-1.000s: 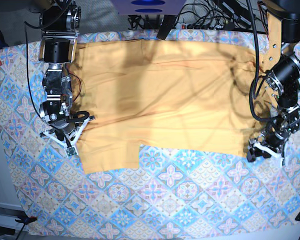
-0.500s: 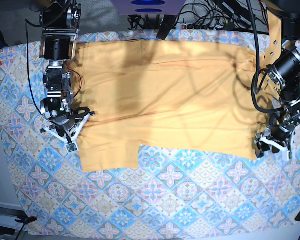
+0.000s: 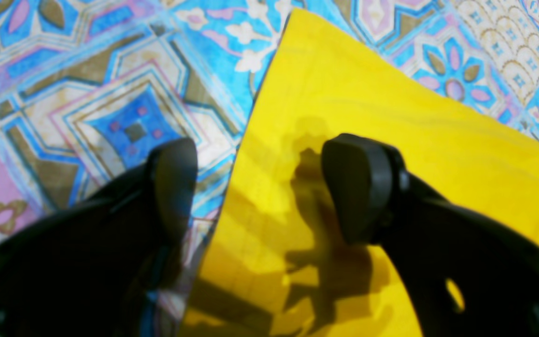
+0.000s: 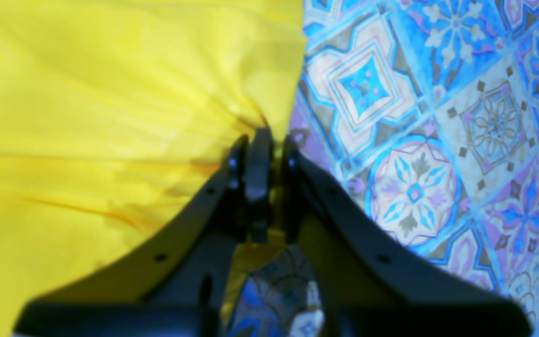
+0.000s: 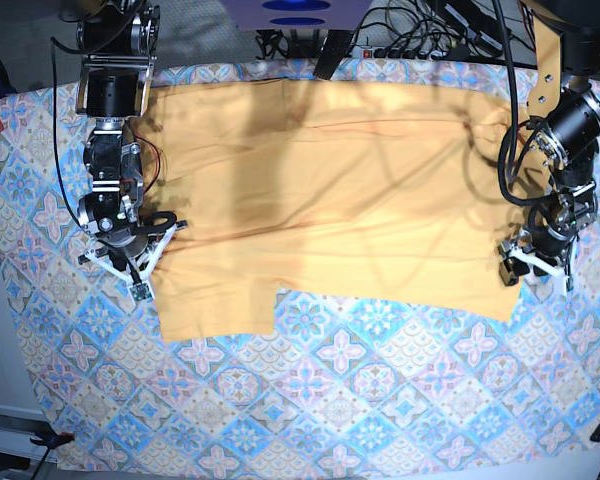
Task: Fold the T-shirt properly
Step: 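Lift the hem corners and pull them toward the collar edge, then drag the held hem over the collar edge, folding the shirt in half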
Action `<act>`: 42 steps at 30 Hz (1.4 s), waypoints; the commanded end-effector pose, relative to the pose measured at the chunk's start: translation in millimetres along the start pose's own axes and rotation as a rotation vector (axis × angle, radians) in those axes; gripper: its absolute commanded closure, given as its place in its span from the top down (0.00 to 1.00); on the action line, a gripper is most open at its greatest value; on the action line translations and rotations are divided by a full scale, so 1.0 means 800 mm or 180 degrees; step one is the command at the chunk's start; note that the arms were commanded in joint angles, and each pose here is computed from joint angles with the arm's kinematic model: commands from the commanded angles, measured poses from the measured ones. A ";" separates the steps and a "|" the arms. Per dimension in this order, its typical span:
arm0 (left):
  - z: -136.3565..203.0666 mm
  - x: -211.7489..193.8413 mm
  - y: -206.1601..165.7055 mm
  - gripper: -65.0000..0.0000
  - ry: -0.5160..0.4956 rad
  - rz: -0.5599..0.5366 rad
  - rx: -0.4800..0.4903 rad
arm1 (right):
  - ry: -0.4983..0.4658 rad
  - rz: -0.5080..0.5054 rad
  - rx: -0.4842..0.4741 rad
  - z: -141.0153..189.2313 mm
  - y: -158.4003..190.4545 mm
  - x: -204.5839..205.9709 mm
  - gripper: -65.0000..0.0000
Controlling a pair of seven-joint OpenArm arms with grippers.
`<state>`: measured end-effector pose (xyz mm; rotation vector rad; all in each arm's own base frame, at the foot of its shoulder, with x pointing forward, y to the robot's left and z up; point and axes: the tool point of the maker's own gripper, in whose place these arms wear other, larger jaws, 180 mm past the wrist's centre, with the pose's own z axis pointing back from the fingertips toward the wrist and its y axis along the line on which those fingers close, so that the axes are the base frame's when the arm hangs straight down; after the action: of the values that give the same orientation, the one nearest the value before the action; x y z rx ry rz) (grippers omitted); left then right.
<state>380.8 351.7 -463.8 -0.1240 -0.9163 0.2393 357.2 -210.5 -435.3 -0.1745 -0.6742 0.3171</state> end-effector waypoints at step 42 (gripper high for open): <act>0.031 0.015 0.002 0.00 -0.0232 -0.0544 -0.0088 | -0.0290 0.0089 -0.0190 0.026 -0.024 0.037 0.06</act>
<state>350.1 336.3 -466.9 -0.1063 -0.9134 0.0624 359.3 -207.1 -413.2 -0.1874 -0.7316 0.3440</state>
